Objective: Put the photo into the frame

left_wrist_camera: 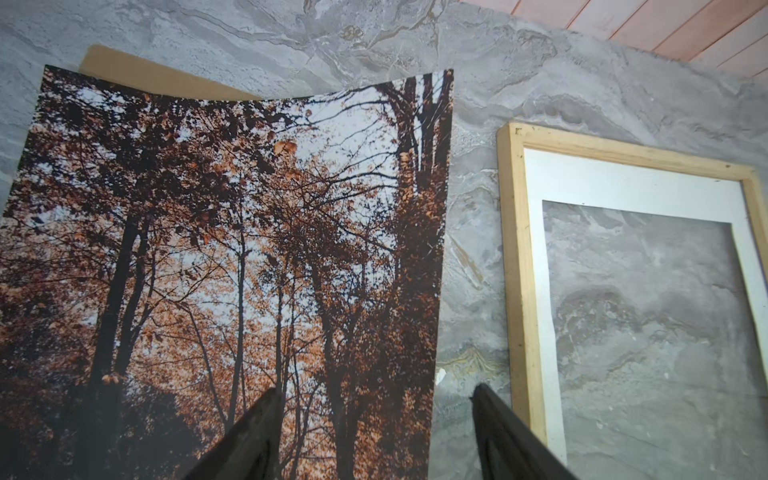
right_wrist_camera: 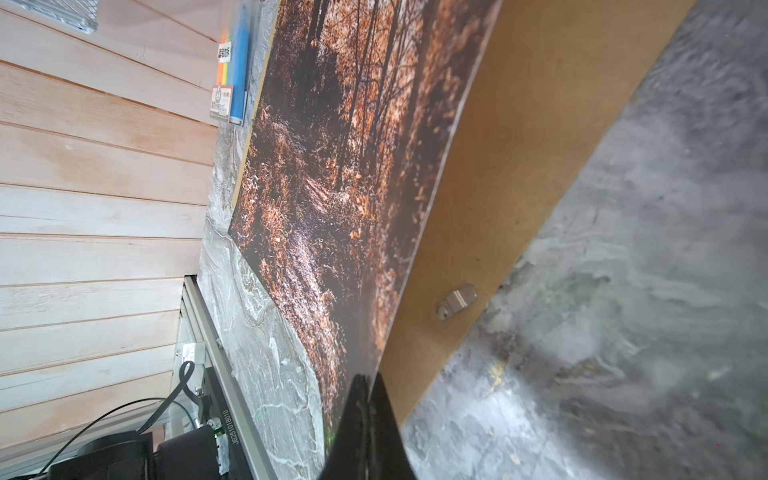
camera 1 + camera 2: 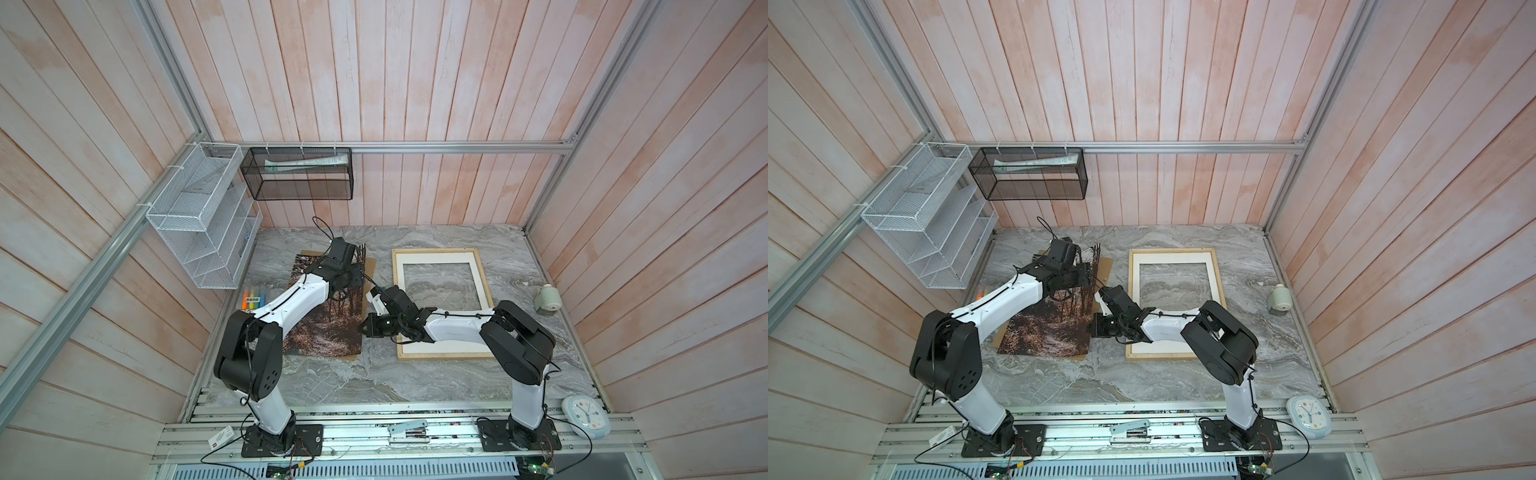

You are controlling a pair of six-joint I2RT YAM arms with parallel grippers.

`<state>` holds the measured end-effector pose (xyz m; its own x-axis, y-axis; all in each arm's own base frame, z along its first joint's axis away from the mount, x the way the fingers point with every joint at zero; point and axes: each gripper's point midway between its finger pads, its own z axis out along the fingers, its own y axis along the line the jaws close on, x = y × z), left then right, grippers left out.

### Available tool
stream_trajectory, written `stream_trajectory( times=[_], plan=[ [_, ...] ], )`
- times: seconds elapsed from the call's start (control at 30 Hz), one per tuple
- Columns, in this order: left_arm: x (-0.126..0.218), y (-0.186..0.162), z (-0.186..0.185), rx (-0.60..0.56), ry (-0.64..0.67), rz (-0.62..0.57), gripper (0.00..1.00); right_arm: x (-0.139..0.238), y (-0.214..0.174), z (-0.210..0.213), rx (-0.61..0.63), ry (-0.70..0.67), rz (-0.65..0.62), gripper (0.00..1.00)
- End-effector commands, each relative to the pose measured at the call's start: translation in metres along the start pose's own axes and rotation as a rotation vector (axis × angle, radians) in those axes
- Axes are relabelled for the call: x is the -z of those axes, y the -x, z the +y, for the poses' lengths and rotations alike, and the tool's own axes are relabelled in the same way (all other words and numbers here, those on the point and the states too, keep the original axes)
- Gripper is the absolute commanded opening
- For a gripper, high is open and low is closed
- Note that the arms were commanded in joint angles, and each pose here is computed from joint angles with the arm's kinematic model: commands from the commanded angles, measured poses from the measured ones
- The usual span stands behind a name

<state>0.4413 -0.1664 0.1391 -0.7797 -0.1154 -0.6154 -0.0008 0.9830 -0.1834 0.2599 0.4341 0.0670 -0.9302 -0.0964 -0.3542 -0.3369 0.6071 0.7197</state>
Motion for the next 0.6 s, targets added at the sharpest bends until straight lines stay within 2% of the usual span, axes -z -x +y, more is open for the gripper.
stream_trajectory(
  times=[0.0, 0.27, 0.57],
  plan=[
    [-0.006, 0.007, -0.002, -0.074, 0.045, 0.025, 0.74, 0.011, 0.013, 0.01, 0.034, -0.005, -0.038, 0.01],
    [-0.032, 0.039, -0.021, -0.096, 0.052, 0.007, 0.76, 0.014, 0.013, 0.01, 0.043, -0.01, -0.045, 0.01],
    [-0.065, 0.042, -0.023, -0.112, 0.175, 0.032, 0.75, 0.018, 0.013, 0.012, 0.045, -0.006, -0.06, 0.01]
  ],
)
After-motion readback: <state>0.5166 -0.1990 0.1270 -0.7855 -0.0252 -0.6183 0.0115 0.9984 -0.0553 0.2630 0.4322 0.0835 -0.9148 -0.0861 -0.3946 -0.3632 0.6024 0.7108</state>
